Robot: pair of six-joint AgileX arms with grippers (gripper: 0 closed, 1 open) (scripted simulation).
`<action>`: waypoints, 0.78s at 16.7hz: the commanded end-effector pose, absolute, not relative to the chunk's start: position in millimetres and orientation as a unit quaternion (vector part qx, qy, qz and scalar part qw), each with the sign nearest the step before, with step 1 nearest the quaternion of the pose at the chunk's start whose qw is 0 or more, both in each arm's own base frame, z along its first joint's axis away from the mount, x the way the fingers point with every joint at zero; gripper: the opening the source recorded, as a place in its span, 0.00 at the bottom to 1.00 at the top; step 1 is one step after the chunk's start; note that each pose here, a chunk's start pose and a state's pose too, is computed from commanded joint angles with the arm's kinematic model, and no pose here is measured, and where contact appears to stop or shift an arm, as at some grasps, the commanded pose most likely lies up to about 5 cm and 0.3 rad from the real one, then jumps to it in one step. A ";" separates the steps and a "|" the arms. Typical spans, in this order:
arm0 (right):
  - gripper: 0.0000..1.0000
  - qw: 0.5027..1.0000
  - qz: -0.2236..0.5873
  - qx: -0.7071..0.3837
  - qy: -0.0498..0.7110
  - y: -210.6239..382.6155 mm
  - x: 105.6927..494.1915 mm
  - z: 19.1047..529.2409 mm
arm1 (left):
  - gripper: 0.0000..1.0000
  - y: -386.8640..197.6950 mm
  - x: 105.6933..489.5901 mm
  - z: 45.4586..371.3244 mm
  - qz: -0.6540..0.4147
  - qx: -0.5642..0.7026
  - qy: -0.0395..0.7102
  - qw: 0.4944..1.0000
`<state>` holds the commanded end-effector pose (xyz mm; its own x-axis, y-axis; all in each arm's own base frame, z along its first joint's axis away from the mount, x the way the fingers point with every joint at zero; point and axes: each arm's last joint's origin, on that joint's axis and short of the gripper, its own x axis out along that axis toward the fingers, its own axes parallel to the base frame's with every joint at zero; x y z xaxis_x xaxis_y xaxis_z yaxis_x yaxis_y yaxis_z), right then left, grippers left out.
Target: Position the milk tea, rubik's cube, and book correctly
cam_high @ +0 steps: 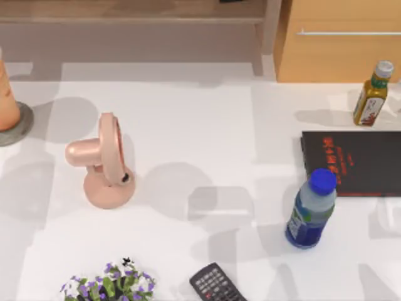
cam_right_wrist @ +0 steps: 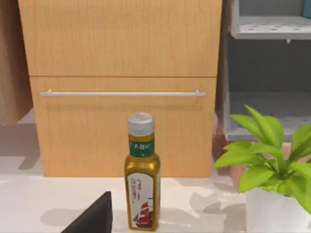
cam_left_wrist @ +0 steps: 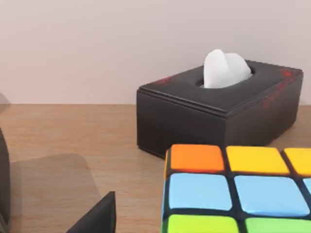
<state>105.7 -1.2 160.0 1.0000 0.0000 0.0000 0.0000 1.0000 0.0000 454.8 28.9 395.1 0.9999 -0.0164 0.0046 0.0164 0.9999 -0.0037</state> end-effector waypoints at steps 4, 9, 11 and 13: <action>1.00 1.000 0.000 0.000 0.000 -1.2 105.7 160.0 | 1.00 29.3 435.3 393.3 -0.008 -0.002 0.000 1.000; 1.00 1.000 0.000 0.000 0.000 -1.2 105.7 160.0 | 1.00 27.4 429.9 393.7 -0.010 -0.002 -0.001 1.000; 1.00 1.000 0.000 0.000 0.000 -1.2 105.7 160.0 | 1.00 26.7 428.7 392.2 -0.011 -0.002 0.003 1.000; 1.00 1.000 0.000 0.000 0.000 -1.2 105.7 160.0 | 1.00 24.0 419.8 388.5 -0.014 0.000 0.016 1.000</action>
<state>105.7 -1.2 160.0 1.0000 0.0000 0.0000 0.0000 1.0000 0.0000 419.8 24.0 388.5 0.9991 -0.0273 -0.0323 0.0272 0.9996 -0.0013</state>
